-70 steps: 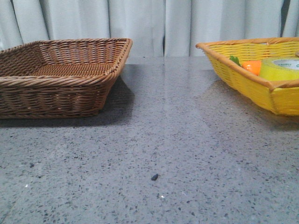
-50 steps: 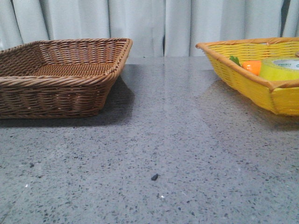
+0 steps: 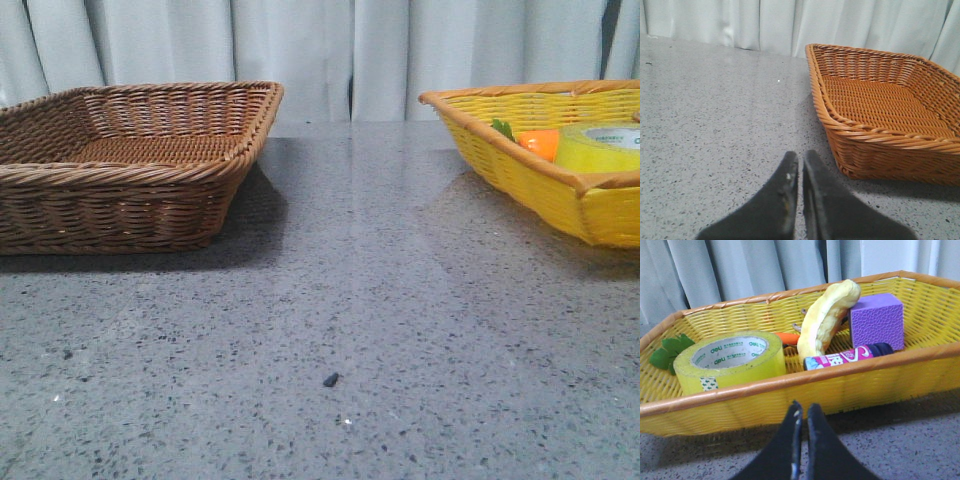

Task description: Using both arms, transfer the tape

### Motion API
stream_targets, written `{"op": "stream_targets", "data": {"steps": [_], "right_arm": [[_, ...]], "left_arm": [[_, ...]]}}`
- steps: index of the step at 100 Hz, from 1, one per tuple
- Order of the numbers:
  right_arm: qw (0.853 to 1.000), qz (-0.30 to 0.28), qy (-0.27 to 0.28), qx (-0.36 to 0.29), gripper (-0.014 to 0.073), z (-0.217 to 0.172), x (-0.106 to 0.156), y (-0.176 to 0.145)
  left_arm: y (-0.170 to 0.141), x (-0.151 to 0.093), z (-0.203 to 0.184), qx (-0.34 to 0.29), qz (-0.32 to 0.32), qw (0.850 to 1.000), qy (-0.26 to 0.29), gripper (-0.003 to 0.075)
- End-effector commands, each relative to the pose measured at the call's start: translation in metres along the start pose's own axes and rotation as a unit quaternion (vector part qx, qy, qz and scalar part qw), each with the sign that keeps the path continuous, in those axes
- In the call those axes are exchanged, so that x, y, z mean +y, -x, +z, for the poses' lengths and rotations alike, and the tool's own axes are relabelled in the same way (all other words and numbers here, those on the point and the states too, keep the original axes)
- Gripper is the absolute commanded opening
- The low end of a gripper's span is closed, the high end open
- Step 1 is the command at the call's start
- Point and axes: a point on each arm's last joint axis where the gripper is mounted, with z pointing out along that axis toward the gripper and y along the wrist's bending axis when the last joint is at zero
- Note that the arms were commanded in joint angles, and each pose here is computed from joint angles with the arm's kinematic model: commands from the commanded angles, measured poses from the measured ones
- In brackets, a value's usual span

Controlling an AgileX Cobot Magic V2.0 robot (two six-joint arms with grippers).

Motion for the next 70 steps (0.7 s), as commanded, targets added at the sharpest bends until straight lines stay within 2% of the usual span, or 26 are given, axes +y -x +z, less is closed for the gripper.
{"op": "stream_targets", "data": {"steps": [1, 17, 36, 70], "right_arm": [[0.999, -0.008, 0.000, -0.033, -0.0074, 0.0009, 0.0007, 0.0094], [0.999, -0.008, 0.000, -0.032, -0.0074, 0.0010, 0.0006, 0.0091], [0.997, -0.008, 0.006, -0.079, -0.0074, 0.0005, 0.0014, 0.0151], [0.997, -0.008, 0.005, -0.075, -0.0074, 0.0006, 0.0013, 0.0144]], "left_arm": [[0.0172, -0.0027, -0.0001, -0.046, -0.008, 0.999, -0.007, -0.0021], [0.0172, -0.0027, -0.0001, -0.046, -0.009, 0.999, -0.007, -0.0021], [0.0172, -0.0027, -0.0001, -0.046, -0.009, 0.999, -0.007, -0.0021], [0.0172, -0.0027, -0.0001, -0.046, -0.009, 0.999, -0.007, -0.0021]]}}
